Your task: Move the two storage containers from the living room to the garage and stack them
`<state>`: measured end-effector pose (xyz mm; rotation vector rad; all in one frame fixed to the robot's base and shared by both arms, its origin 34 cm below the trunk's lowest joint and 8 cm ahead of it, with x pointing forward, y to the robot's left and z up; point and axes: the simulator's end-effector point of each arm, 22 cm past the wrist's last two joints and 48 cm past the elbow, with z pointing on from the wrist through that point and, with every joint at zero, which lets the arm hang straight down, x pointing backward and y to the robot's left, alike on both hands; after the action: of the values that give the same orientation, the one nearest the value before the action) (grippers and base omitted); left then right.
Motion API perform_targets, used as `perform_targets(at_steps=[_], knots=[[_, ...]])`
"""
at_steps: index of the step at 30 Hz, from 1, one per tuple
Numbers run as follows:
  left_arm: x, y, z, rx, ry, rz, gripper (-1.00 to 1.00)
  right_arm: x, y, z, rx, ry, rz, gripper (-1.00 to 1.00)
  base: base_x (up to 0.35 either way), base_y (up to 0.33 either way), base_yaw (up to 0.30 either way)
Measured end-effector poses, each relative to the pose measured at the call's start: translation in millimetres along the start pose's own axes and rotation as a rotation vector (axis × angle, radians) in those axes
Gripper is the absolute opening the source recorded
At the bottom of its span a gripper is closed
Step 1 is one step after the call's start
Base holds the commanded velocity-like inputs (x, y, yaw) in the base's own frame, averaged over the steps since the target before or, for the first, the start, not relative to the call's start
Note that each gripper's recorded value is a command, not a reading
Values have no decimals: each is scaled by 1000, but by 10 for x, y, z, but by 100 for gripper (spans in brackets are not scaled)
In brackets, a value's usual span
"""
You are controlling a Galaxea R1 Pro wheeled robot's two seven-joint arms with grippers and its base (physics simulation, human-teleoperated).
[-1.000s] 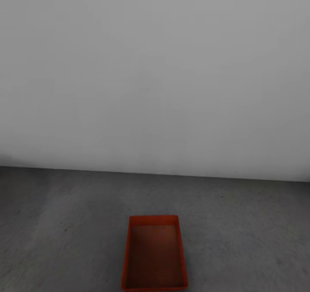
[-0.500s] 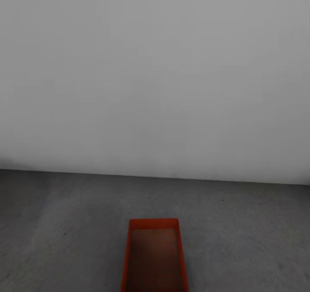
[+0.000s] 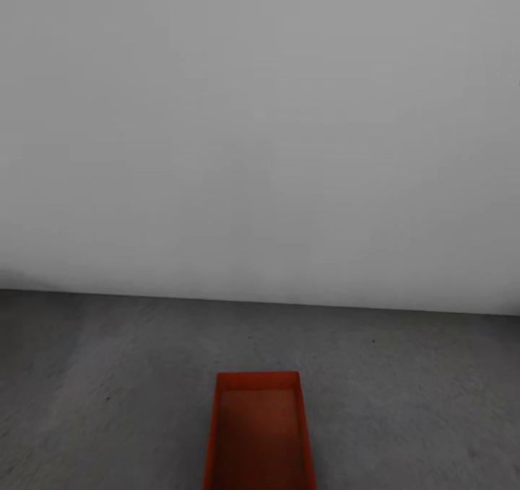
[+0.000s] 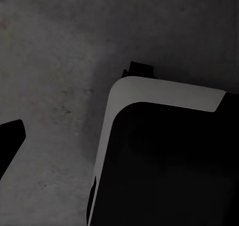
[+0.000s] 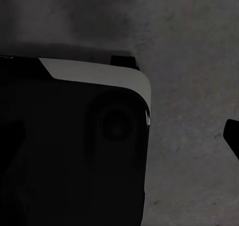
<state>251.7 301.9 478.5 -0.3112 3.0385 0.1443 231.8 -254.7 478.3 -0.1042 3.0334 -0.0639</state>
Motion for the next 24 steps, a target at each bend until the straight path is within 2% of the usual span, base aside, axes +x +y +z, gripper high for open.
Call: perform_targets(at_steps=[24], knots=[[-156, -29, -36, 8, -39, -4, 100, -155, -11, -23, 3, -38, 3, 100, 0, 0, 0]])
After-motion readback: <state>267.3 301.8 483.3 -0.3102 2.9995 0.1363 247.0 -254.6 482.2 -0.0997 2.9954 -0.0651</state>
